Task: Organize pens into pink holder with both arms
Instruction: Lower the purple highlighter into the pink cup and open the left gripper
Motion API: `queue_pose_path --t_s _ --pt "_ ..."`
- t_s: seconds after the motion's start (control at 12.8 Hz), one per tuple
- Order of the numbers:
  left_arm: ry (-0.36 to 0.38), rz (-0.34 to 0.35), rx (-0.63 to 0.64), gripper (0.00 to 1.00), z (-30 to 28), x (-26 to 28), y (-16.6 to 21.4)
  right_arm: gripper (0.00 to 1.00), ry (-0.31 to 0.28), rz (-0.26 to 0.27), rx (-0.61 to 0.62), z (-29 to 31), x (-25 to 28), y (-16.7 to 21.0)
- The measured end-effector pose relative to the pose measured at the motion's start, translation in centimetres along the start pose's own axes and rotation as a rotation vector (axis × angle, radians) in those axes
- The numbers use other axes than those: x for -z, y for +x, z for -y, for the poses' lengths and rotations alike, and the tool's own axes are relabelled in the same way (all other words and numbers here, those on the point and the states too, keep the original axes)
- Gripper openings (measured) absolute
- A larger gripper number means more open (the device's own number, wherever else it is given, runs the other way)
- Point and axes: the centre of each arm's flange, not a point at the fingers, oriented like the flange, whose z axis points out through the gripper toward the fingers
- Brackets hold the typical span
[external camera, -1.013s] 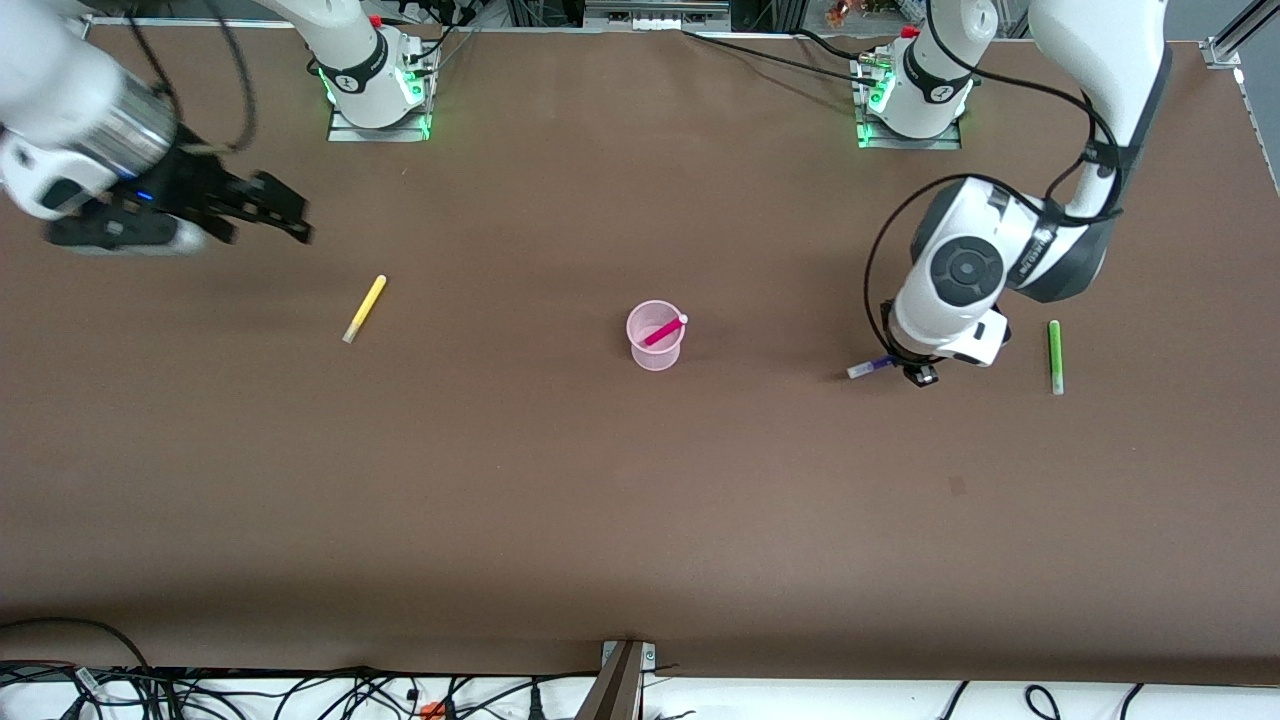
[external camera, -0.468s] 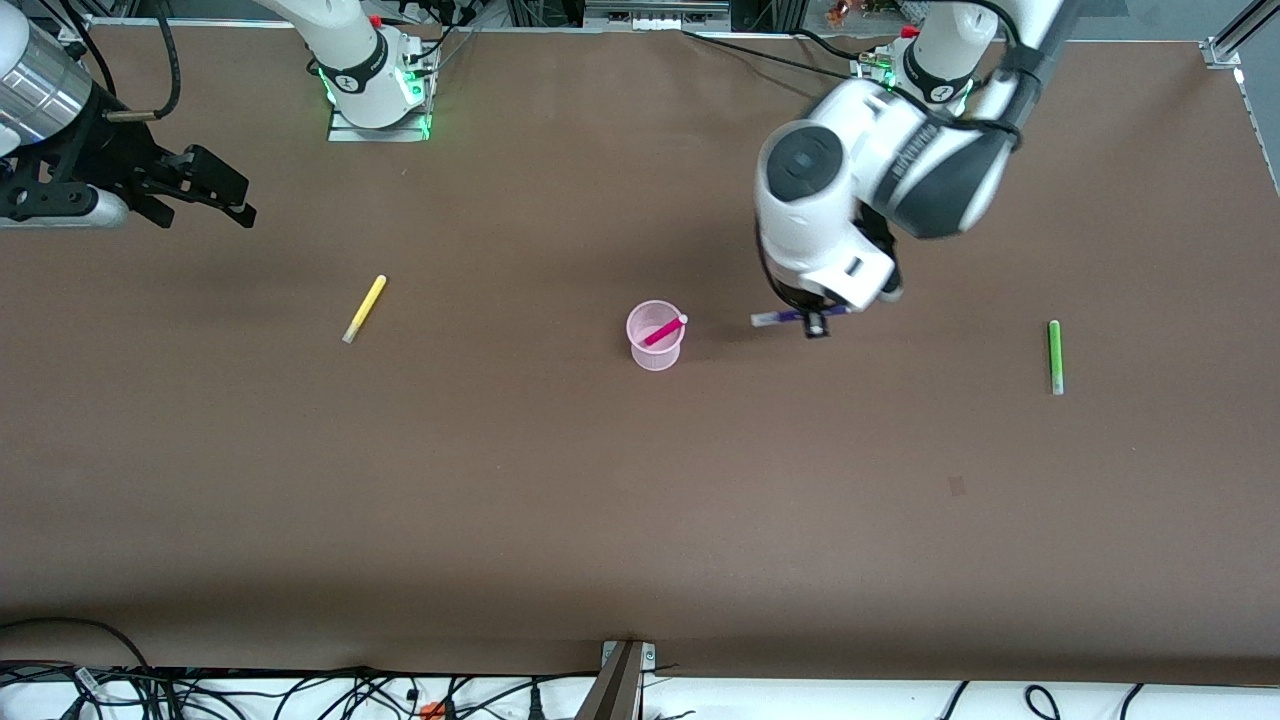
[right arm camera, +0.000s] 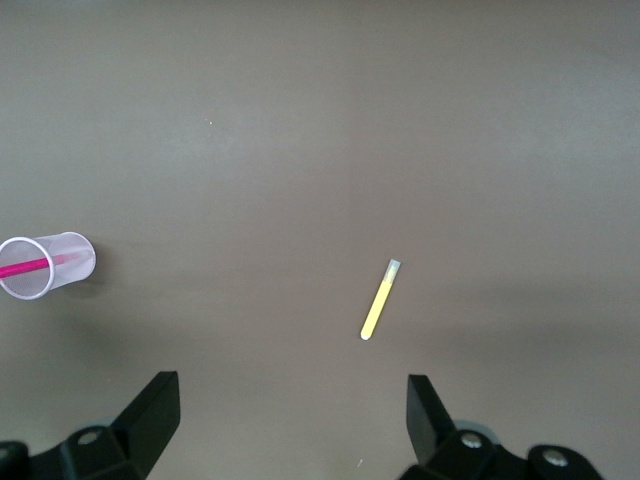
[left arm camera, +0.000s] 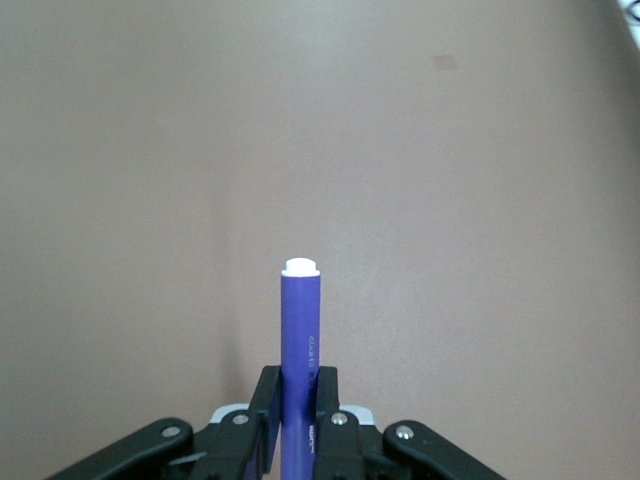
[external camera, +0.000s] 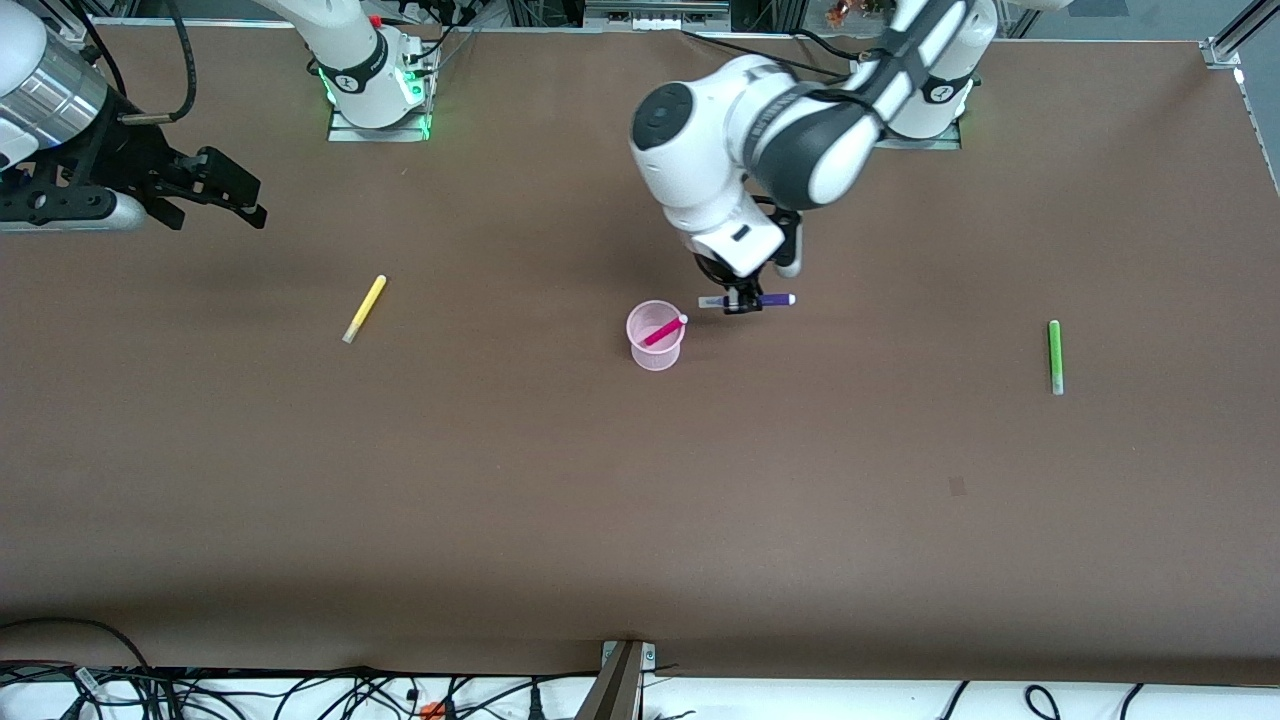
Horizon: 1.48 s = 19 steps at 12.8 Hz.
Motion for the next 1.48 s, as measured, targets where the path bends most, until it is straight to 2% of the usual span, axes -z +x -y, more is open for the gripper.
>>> queue_pose_path --t_s 0.23,0.47,0.78,1.09,1.48 --pt "-0.071 -0.118 -0.08 0.18 1.0 0.2 -4.3 1.0 -0.006 0.036 0.002 0.0 -0.2 -0.5" --pt "-0.142 -0.241 -0.123 0.18 1.9 -0.6 -8.3 1.0 -0.006 0.04 0.003 0.0 0.0 -0.6" --pt "-0.246 -0.366 -0.135 0.18 2.7 -1.7 -11.5 1.0 -0.01 0.06 0.009 0.3 -0.1 -0.9" --pt "-0.332 -0.443 -0.157 0.18 2.8 -2.7 -13.6 1.0 -0.012 0.066 0.009 0.3 -0.1 -1.0" --pt "-0.365 -0.485 -0.207 0.18 4.8 -4.7 -16.5 1.0 -0.02 0.062 0.002 -0.2 0.0 -0.9"
